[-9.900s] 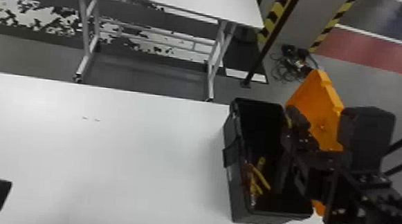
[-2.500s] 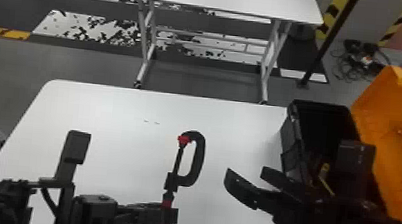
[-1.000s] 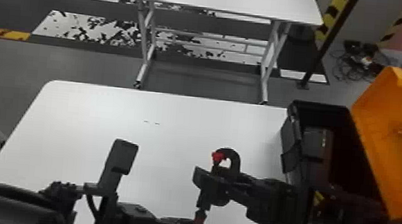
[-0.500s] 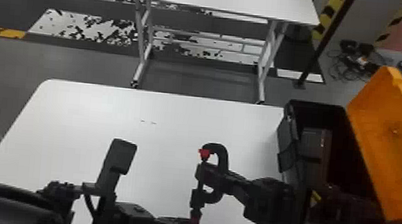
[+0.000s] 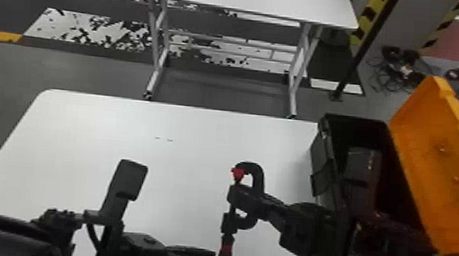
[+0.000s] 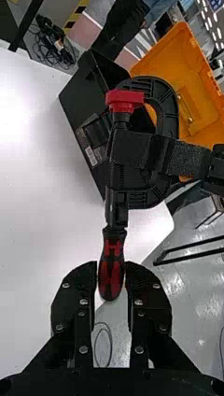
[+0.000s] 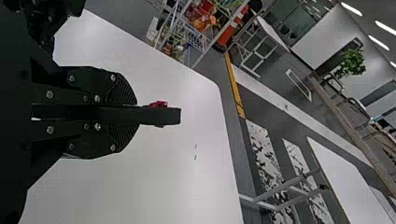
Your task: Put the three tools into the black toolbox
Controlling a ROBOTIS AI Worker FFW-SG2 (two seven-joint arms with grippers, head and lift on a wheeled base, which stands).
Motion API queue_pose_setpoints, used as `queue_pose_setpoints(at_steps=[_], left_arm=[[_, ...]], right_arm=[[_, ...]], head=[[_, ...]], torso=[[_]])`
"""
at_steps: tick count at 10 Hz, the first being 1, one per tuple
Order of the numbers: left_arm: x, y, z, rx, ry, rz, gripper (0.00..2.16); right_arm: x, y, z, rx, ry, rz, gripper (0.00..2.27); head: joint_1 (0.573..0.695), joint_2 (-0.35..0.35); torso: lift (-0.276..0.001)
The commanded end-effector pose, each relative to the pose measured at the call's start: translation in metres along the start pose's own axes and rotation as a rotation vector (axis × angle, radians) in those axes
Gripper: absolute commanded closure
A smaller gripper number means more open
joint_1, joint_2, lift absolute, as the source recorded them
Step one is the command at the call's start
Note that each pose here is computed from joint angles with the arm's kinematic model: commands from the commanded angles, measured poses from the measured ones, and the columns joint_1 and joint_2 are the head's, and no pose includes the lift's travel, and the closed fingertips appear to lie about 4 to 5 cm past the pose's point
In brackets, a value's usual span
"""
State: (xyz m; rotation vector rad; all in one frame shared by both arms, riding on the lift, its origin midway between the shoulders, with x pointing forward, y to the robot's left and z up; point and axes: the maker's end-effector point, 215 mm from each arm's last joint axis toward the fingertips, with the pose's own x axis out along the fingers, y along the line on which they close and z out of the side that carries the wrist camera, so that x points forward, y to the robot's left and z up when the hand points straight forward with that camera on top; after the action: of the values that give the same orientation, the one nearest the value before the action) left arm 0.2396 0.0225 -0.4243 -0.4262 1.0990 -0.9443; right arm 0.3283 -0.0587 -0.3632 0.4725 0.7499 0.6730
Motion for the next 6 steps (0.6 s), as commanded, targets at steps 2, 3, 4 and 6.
queue_pose_setpoints(at_steps=[2, 3, 4, 6], left_arm=[[-0.008, 0.013, -0.004, -0.031, -0.011, 0.03, 0.03], [-0.016, 0.023, -0.01, -0.064, -0.021, 0.045, 0.03], [-0.021, 0.031, -0.016, -0.091, -0.024, 0.057, 0.03], [-0.032, 0.047, -0.032, -0.148, -0.027, 0.083, 0.03]], right_arm=[[-0.009, -0.018, 0.014, -0.021, -0.036, -0.065, 2.24], [-0.022, -0.033, 0.027, -0.039, -0.065, -0.116, 2.24], [-0.039, -0.046, 0.042, -0.062, -0.099, -0.171, 2.24], [-0.088, -0.087, 0.076, -0.158, -0.156, -0.343, 2.24]], head=[[0.695, -0.078], [0.695, -0.08], [0.695, -0.09], [0.695, -0.142]], torso=[[-0.051], [-0.051], [-0.051], [-0.051]])
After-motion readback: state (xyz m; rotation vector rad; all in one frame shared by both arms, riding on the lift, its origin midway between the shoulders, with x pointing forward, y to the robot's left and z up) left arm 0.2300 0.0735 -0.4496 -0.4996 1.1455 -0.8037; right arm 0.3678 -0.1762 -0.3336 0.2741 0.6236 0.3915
